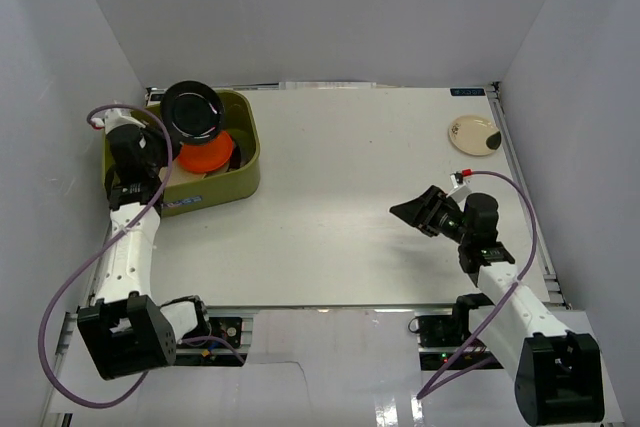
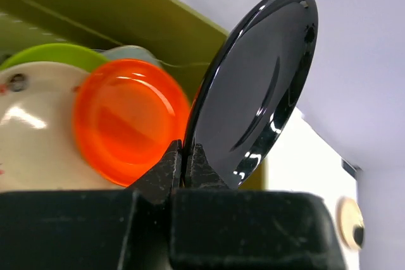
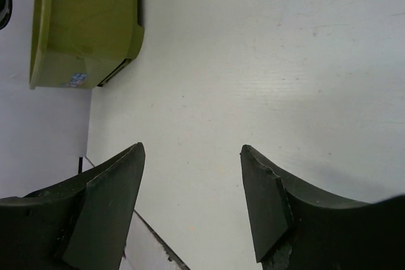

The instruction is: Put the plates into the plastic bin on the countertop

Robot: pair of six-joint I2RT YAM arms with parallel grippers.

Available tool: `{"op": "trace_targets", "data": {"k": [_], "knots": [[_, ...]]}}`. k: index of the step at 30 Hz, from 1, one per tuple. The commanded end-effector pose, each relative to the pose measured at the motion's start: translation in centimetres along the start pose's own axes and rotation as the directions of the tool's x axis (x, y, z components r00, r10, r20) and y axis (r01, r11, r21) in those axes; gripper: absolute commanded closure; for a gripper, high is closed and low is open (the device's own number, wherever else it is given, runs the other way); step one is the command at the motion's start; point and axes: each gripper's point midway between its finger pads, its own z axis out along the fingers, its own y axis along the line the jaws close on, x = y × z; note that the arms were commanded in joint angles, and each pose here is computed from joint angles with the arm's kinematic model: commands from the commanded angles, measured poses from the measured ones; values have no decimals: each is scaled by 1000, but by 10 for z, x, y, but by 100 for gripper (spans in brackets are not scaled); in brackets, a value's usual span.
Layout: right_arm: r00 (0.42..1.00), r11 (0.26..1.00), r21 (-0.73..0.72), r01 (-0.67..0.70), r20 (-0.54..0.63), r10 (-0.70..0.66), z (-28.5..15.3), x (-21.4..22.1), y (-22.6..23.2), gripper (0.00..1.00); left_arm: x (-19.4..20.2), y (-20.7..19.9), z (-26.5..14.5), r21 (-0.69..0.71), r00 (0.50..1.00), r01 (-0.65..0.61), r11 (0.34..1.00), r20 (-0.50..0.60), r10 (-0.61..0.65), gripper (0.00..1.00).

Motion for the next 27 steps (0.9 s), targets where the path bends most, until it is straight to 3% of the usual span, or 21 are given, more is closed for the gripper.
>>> {"op": "trace_targets", "data": {"k": [1, 2, 5, 6, 8, 10, 13, 16, 20, 24, 27], "knots": [[994, 993, 87, 80, 72, -86, 4, -26, -13, 31, 18, 37, 11, -120, 998, 39, 992, -43, -44, 100], [992, 991, 111, 79, 87, -89, 4, -33, -18, 28, 18, 48, 15, -164, 998, 40, 986, -33, -46, 100], [988, 984, 177, 35, 141, -60, 6, -62, -34, 25, 24, 70, 26, -220, 994, 81, 972, -54, -95, 74], [984, 976, 218, 5, 172, -43, 6, -78, -45, 25, 26, 70, 29, -213, 993, 86, 973, -65, -102, 45], [968, 962, 268, -43, 249, -27, 6, -98, -59, 24, 28, 63, 29, -173, 991, 88, 981, -86, -104, 24], [941, 927, 354, -123, 338, -4, 2, -121, -87, 17, 20, 51, 22, -125, 994, 81, 989, -63, -89, 2], [877, 856, 439, -272, 479, 34, -13, -153, -129, 13, 5, 31, 6, -59, 998, 56, 997, -20, -57, 2], [798, 809, 433, -397, 599, 71, -22, -184, -157, 14, -7, 8, -14, 21, 999, 31, 999, 24, -31, 2], [746, 722, 481, -497, 662, 73, -22, -210, -203, 18, -4, -36, -33, 204, 999, -35, 978, 23, 31, 2], [701, 693, 460, -555, 707, 92, -18, -231, -231, 24, 26, -93, -45, 449, 984, -110, 887, -78, 161, 2], [655, 701, 376, -606, 736, 172, -8, -240, -249, 27, 56, -153, -83, 741, 950, -104, 663, -123, 287, 2]]}}
